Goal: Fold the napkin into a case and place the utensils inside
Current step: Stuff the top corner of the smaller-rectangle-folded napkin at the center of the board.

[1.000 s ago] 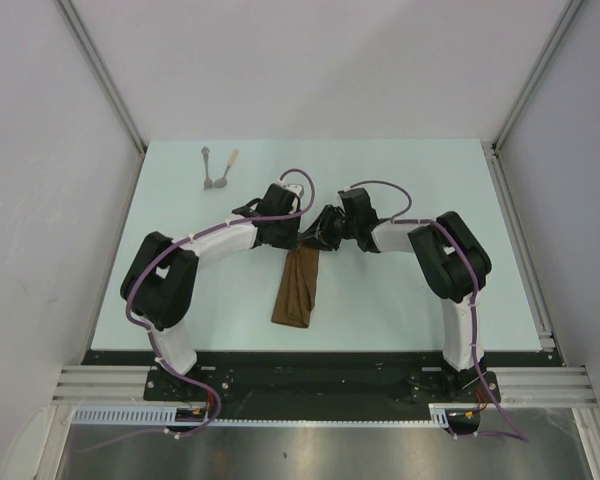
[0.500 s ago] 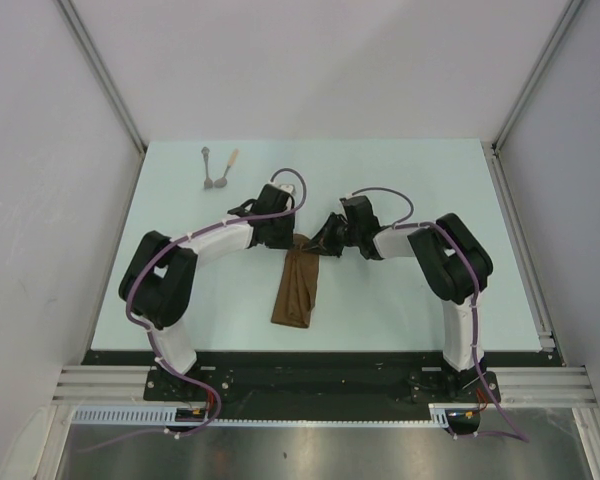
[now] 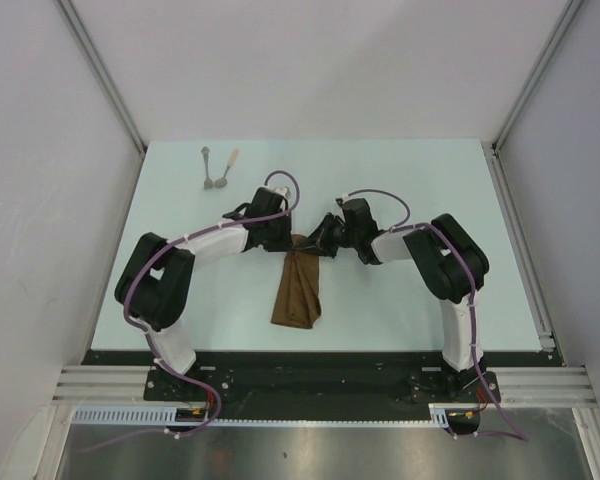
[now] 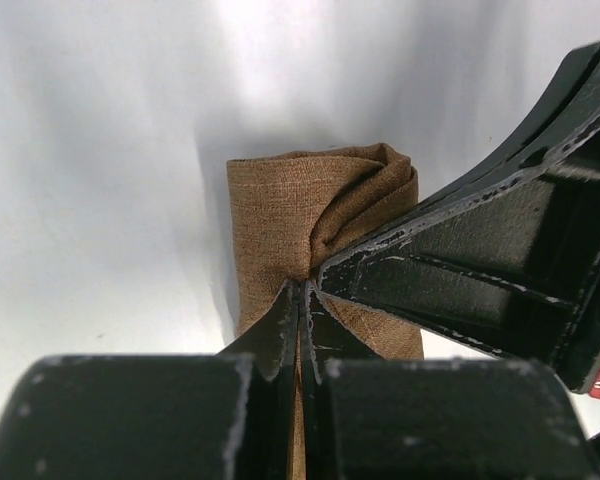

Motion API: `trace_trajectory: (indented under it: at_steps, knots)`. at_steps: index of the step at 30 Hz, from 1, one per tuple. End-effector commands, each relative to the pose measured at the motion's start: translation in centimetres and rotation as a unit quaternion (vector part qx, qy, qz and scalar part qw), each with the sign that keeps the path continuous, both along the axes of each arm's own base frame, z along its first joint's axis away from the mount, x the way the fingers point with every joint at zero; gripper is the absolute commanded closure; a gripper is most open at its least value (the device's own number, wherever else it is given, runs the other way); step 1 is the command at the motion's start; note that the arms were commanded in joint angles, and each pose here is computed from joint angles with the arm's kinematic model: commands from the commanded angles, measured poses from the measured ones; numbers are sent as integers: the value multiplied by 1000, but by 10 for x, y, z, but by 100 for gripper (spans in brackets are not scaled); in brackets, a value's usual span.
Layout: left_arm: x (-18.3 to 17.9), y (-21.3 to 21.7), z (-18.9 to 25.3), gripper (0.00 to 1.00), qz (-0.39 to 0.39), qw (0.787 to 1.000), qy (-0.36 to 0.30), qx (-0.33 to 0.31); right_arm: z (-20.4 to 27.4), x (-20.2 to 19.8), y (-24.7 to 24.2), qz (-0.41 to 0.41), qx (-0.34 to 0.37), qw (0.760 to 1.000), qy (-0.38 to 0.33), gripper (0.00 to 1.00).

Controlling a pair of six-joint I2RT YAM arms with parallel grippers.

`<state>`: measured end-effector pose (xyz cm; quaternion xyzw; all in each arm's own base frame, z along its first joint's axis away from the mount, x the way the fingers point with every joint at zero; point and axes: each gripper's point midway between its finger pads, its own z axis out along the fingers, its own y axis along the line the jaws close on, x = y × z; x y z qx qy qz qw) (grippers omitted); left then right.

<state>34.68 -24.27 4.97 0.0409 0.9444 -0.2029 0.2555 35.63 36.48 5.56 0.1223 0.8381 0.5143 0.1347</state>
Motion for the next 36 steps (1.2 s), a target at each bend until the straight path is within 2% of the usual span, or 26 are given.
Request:
trace_trajectory:
  at_steps: [1, 6, 15, 20, 22, 23, 25, 28, 31, 36]
  knots:
    - [11, -7, 38, 100, 10, 998, -48, -36, 2, -13, 6, 11, 9, 1000, -8, 100]
    - [13, -11, 40, 100, 8, 998, -49, -47, -8, -17, 9, 15, 4, 1000, -4, 100]
    - [-7, -12, 20, 100, 5, 998, -9, -60, 20, 15, 15, -48, 106, 993, -19, 100]
    - [-15, -8, 15, 100, 14, 998, -1, -64, 29, 35, 3, -129, 165, 977, -30, 100]
    - [-16, -9, 13, 100, 14, 998, 1, -61, 25, 41, -4, -165, 196, 966, -14, 100]
    - [-17, -7, 12, 100, 15, 998, 3, -58, 41, 42, -6, -170, 234, 957, -36, 100]
    - [-18, -6, 9, 100, 15, 998, 7, -53, 50, 50, -8, -191, 257, 946, -43, 100]
    - [-18, -4, 5, 100, 16, 999, 13, -48, 33, 51, 5, -170, 212, 962, -26, 100]
    - [-13, -4, 13, 100, 14, 999, 4, -50, 23, 49, 5, -173, 185, 967, -21, 100]
    - [-2, -2, 23, 100, 17, 999, -5, -33, 12, 46, 5, -169, 179, 969, -12, 100]
